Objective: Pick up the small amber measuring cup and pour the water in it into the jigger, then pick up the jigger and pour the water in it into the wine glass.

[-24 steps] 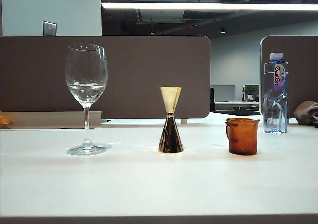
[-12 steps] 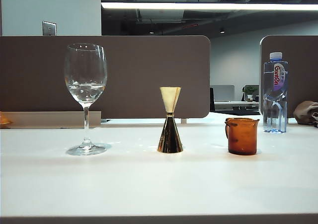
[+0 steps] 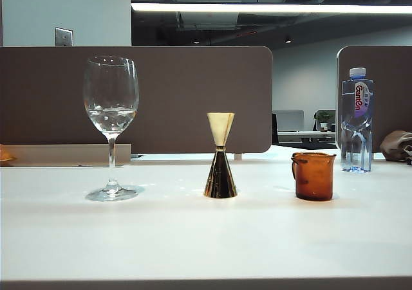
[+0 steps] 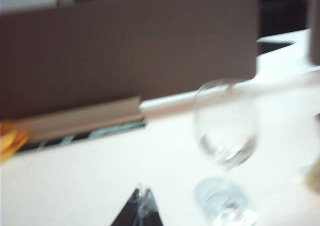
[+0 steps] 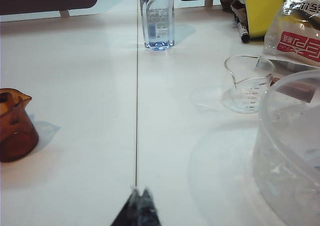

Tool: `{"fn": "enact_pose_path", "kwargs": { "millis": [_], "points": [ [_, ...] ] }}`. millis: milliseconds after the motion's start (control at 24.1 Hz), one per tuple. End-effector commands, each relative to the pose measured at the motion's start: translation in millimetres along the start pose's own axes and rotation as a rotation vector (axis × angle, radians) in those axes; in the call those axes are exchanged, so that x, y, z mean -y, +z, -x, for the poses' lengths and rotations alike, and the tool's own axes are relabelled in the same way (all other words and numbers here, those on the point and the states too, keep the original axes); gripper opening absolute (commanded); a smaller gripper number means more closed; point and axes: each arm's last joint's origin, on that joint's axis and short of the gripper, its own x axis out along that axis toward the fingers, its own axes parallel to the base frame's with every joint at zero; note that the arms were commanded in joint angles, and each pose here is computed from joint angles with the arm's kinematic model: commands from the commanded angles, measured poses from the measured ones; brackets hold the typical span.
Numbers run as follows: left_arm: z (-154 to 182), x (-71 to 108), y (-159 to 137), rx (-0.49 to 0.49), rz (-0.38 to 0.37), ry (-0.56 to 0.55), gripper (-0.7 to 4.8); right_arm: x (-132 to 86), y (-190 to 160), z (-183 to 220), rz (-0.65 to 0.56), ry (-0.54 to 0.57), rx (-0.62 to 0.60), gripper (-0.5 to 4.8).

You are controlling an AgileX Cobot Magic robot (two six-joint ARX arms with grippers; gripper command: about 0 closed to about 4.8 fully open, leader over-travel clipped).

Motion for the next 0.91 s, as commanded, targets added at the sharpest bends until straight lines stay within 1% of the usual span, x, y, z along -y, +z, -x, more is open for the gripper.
{"fn": "enact_pose_path", "kwargs": {
  "millis": [41,124,207,498,622,747,788,913],
  "points": [
    [-2.9,2.4,-23.2,-0.014,0.042,0.072,-0.02,0.2,-2.1,-0.7,0.004,0.000,-0.005,-0.01],
    [-4.8,5.2,-37.7,-0.031,0.065,0.070,-0.02,0.2,-2.2,-0.7,0.004,0.000,-0.005,-0.01],
    [-7.0,8.5,-55.8,-0.076,0.101,0.060,-0.02,0.2,-2.2,-0.7,0.004,0.001,-0.005,-0.01],
    [-5.0,11.0,-72.2,-0.232,0.090,0.043,-0.02,0.2,-2.2,-0.7,0.004,0.000,-0.005,-0.01],
    [-5.1,10.5,-72.7,-0.234,0.095,0.008,-0.02,0.2,-2.2,-0.7,0.004,0.000,-0.005,-0.01],
    [-5.2,6.1,-74.5,-0.245,0.113,-0.002,-0.02,0.2,-2.2,-0.7,0.004,0.001,-0.005,-0.01],
    [-5.2,4.2,-75.2,-0.249,0.116,0.001,-0.02,0.2,-2.2,-0.7,0.004,0.001,-0.005,-0.01],
    [-4.8,-3.2,-76.4,-0.257,0.123,0.073,-0.02,0.2,-2.2,-0.7,0.004,0.001,-0.005,-0.01]
  ]
}}
